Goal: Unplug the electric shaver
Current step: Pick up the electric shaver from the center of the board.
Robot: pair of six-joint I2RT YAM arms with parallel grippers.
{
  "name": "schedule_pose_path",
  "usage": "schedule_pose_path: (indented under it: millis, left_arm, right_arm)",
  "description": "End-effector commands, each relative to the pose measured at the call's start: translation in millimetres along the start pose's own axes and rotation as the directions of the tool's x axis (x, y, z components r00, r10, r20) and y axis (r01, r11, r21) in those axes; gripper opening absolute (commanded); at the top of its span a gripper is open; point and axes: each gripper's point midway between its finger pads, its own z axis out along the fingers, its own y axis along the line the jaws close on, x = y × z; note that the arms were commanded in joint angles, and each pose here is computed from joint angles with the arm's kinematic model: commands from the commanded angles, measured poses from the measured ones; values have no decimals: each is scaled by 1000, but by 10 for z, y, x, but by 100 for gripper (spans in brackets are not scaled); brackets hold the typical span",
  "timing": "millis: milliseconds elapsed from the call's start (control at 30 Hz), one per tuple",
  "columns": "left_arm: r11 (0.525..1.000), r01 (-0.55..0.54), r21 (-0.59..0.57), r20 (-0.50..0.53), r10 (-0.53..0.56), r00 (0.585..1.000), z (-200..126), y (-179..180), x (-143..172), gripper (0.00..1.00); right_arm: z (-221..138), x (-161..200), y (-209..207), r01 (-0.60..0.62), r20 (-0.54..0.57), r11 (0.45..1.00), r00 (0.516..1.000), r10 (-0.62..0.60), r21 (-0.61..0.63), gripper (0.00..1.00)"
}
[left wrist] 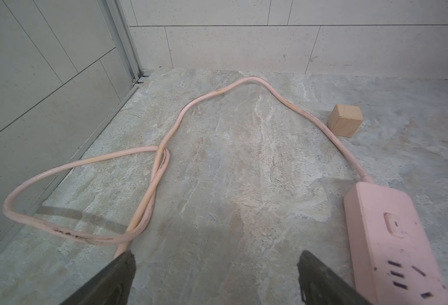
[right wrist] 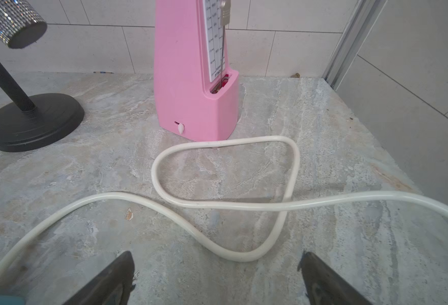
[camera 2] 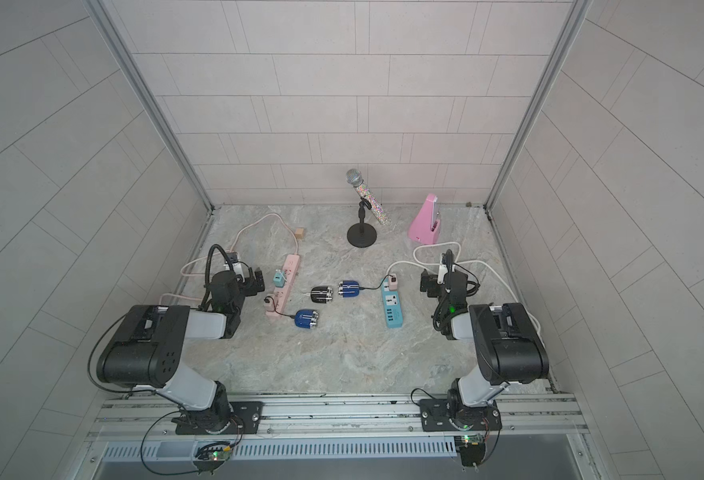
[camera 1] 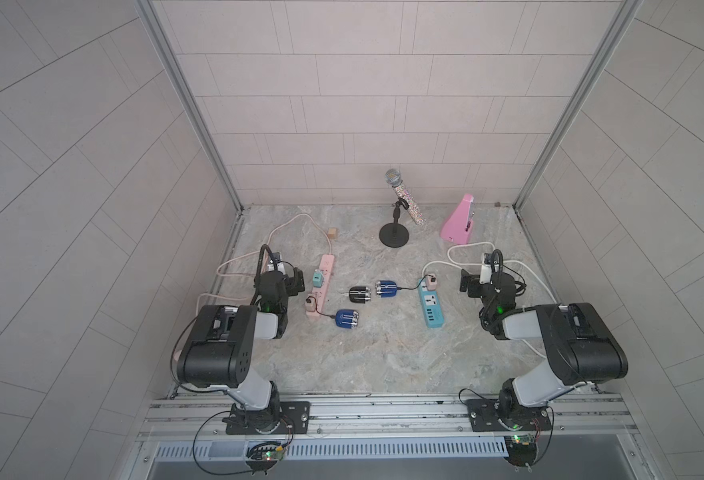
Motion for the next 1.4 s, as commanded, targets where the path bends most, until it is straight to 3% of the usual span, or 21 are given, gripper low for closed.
schedule_pose_path:
  millis: [0, 1133, 1233, 1367]
  left_arm:
    - [1000, -14, 3, 27, 14, 1000, 15, -11, -85, 100]
    - [1000, -13, 4, 24, 13, 1000, 19, -14, -80, 100]
    - [1000, -13, 2, 29, 13, 1000, 7, -8, -100, 100]
    - [1000, -25, 1, 7, 25, 1000, -48, -16, -260, 100]
  right_arm:
    - [21, -62, -1, 15, 20, 1000, 1000, -15, 6, 99]
    - [27, -63, -17, 6, 17, 1000, 1000, -6, 4, 99]
    - [14, -107, 44, 23, 21, 999, 1000, -22, -28, 99]
    - [-4, -193, -43, 5, 1, 1000, 1000, -5, 19, 99]
